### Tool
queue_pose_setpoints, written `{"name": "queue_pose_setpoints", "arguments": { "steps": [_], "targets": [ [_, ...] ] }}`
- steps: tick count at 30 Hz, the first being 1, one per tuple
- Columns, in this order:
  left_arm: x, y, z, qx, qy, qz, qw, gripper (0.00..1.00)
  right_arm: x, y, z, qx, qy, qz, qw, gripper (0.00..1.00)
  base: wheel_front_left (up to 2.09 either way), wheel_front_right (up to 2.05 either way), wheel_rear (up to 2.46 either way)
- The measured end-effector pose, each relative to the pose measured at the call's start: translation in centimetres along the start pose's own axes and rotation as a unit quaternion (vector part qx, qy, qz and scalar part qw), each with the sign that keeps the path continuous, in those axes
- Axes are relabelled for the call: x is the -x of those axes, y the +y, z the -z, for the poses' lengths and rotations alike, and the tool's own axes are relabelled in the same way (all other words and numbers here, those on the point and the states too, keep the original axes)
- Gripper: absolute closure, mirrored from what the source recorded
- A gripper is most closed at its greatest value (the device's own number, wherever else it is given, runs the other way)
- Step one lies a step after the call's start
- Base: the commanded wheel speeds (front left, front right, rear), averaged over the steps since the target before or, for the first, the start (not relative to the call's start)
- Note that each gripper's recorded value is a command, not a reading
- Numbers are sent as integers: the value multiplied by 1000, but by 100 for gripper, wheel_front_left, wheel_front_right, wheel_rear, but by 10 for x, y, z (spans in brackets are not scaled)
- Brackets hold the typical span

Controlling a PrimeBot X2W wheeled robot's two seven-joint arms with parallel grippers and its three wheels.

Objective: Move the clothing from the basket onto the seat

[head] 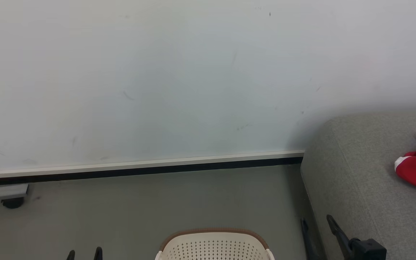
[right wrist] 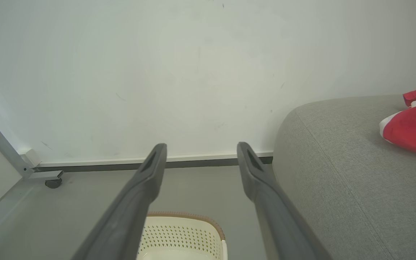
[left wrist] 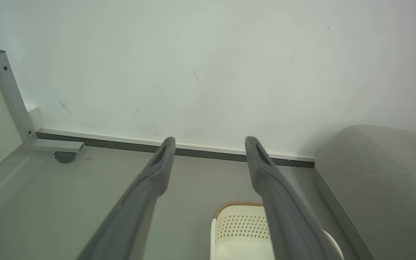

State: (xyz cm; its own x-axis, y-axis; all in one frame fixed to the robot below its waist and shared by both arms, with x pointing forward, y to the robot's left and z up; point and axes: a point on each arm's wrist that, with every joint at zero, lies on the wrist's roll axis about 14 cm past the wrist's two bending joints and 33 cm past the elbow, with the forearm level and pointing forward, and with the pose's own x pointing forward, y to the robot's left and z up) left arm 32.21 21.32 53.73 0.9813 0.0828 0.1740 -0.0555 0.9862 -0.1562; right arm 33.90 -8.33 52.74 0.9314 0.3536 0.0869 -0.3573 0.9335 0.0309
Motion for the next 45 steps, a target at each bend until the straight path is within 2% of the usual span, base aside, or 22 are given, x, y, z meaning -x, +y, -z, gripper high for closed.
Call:
{"name": "queue_pose_setpoints", "arguments": {
  "steps": [34, 35, 41, 45],
  "targets": [
    [-3, -4, 9, 8, 8, -2, 1000, 0, 2, -9, -2, -6, -4, 17, 1000, 0, 0, 0, 0],
    [-3, -4, 9, 9, 8, -2, 1000, 100, 2, -10, -2, -6, -4, 18, 1000, 100, 0, 0, 0],
    [2, -4, 28, 15, 39, -7, 999, 100, 13, -10, 25, -15, 37, 24, 999, 100, 0, 0, 0],
    [3, 0, 37, 43, 60, -18, 997, 100, 16, -14, 30, -49, 43, 34, 997, 100, 0, 0, 0]
  ]
}}
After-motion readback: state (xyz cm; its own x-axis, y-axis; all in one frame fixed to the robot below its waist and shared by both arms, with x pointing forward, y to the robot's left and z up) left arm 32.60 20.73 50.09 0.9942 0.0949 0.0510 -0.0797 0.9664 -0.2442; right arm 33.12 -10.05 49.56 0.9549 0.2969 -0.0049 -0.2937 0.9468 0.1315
